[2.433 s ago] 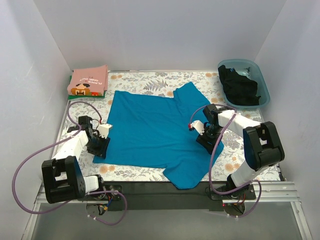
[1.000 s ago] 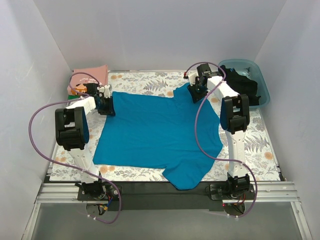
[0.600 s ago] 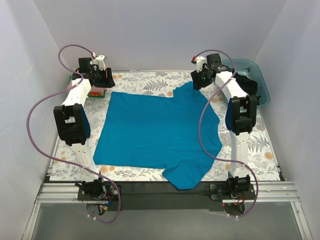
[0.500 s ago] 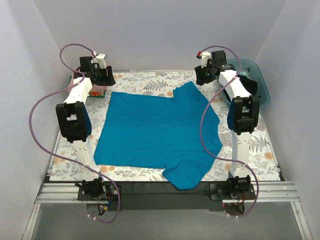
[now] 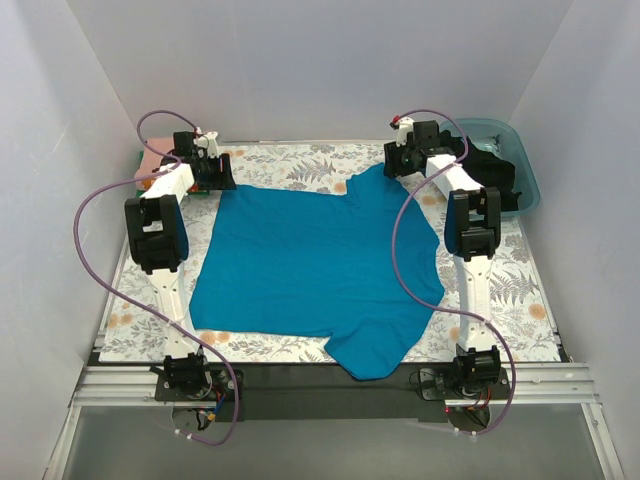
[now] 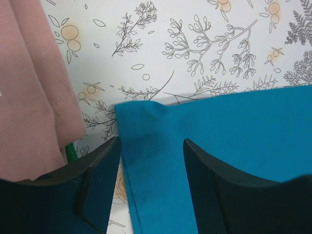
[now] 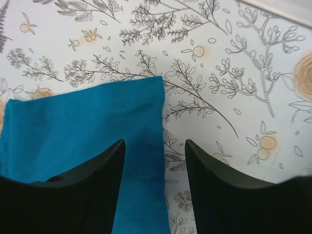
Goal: Fold and stack the t-shirts
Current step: Flatten the tshirt out
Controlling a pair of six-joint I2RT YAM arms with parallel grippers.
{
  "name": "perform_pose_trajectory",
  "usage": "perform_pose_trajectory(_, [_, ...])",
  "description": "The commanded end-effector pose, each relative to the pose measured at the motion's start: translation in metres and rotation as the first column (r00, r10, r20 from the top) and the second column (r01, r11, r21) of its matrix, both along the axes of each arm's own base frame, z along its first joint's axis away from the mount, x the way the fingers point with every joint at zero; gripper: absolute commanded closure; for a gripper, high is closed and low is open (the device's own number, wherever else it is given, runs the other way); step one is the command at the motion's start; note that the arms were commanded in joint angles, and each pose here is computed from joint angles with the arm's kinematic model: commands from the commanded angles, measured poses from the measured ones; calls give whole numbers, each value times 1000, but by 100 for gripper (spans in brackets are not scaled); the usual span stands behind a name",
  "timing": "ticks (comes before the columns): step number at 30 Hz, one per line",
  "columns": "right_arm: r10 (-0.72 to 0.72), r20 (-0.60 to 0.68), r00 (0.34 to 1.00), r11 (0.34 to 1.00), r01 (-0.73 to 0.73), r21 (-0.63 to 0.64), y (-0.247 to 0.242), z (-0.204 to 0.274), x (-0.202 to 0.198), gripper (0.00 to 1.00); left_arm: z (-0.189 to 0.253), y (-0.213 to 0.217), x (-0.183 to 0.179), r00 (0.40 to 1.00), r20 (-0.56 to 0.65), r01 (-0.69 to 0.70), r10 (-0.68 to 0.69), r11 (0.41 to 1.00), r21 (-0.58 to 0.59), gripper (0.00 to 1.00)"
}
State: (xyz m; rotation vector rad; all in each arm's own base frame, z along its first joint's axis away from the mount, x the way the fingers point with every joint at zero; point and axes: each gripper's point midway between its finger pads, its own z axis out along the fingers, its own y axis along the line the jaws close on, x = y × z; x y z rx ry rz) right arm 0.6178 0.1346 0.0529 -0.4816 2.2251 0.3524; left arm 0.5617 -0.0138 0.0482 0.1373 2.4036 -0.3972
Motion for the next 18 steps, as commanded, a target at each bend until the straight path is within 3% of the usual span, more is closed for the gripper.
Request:
perform_pose_trajectory(1, [-24, 97, 995, 998, 18, 59, 8, 15, 27, 41, 22, 4, 8, 998, 60, -2, -1, 999, 39, 47])
perform_pose_trajectory(10, [-47, 98, 994, 998, 42, 53, 11, -10, 34, 40, -1, 4, 14, 999, 33, 2, -3, 999, 53, 45])
perform_pose_trajectory(18, [-11, 120, 993, 997, 2, 75, 26, -6, 36, 41, -11, -5, 18, 1000, 24, 15, -16, 998, 59, 45])
